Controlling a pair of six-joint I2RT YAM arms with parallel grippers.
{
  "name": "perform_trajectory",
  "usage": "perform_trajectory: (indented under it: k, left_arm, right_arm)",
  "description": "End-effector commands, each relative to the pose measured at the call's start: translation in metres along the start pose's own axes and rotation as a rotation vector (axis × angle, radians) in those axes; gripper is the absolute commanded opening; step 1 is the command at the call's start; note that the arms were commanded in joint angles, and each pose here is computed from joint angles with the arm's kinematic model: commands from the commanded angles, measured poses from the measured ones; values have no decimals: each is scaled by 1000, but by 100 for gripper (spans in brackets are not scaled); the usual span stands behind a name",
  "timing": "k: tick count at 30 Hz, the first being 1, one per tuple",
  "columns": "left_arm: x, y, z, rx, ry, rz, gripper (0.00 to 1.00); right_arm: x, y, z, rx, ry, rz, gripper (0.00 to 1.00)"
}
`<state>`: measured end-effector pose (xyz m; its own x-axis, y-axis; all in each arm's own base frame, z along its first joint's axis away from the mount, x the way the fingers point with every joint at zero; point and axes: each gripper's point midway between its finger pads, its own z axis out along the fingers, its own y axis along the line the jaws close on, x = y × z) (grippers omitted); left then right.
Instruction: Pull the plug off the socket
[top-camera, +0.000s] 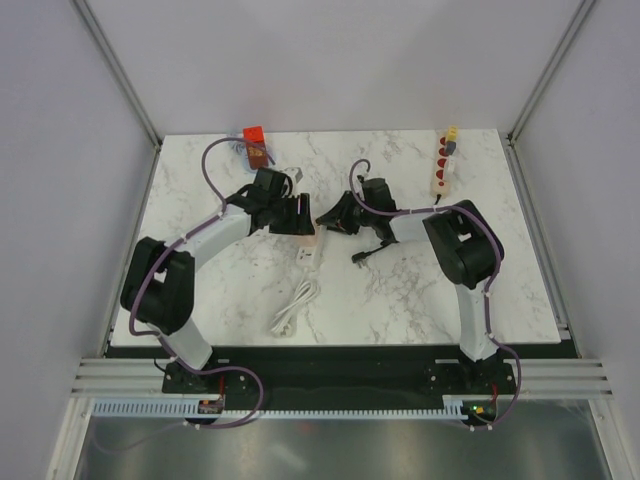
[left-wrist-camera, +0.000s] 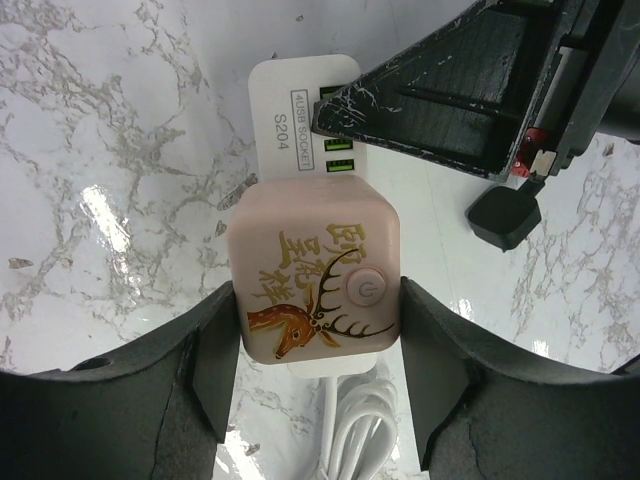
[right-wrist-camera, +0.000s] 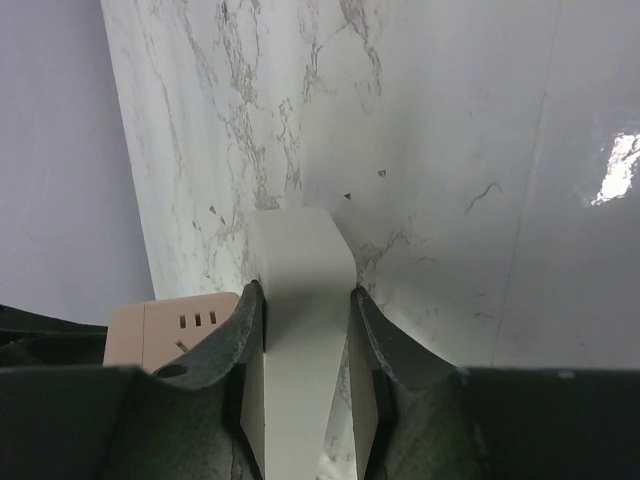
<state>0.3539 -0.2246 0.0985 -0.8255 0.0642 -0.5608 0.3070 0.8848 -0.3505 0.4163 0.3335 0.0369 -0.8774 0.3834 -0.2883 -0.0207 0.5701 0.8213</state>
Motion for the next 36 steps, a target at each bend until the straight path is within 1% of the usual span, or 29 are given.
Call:
perform_trajectory:
  k: [1, 5, 7, 9, 10, 12, 16, 18, 20, 21, 22, 25, 27, 28, 30, 31, 34, 35, 36]
  left_arm:
    - [-42, -39, -18, 164, -134, -7, 2]
    - [-47, -41, -26, 208, -171, -32, 2]
    - [-44, -37, -28, 217, -178, -62, 2]
    - [-51, -34, -36, 239, -223, -83, 2]
    - [-47, -30, -36, 238, -222, -106, 2]
    - [-51, -25, -40, 207, -250, -106, 2]
    - [-52, -17, -44, 130, -253, -85, 2]
    - [-51, -16, -46, 119, -247, -86, 2]
    - [-51, -21, -50, 148, -247, -106, 2]
    - [-57, -27, -54, 210, -260, -114, 2]
    - [-54, -29, -53, 240, -248, -166, 2]
    - [-59, -34, -58, 290, -255, -212, 2]
    - [-66, -29, -61, 252, -286, -217, 2]
    - [-61, -25, -61, 205, -268, -215, 2]
    - [-69, -21, -68, 104, -314, -139, 2]
    - [-68, -20, -70, 91, -314, -128, 2]
    - [-65, -28, -76, 144, -302, -142, 2]
    - [-71, -35, -84, 236, -319, -152, 2]
    - [-60, -34, -81, 283, -291, -236, 2]
  right_arm:
    - [13, -44, 4, 162, 3, -125, 0]
    - [14, -59, 0, 245, -7, -177, 0]
    - [15, -69, -1, 280, -12, -191, 0]
    - [19, -81, -1, 316, 0, -189, 0]
    - [19, -85, -1, 328, -2, -187, 0]
    - [22, -91, -1, 343, 2, -182, 0]
    - [21, -95, -1, 361, -7, -191, 0]
    - [18, -100, -4, 386, -17, -207, 0]
    - [18, -102, -5, 396, -18, -219, 0]
    - [19, -103, -5, 400, -16, -227, 0]
    - [18, -105, -5, 405, -16, -229, 0]
    - [18, -108, -8, 425, -19, -238, 0]
    - [17, -109, -9, 436, -23, -240, 0]
    - [16, -111, -10, 440, -23, -242, 0]
    - [17, -111, -11, 443, -23, -244, 0]
    - [17, -110, -11, 444, -25, -246, 0]
    - [16, -111, -11, 448, -27, -246, 0]
    - [15, -111, -11, 447, -28, -247, 0]
    - [15, -112, -11, 448, -28, -244, 0]
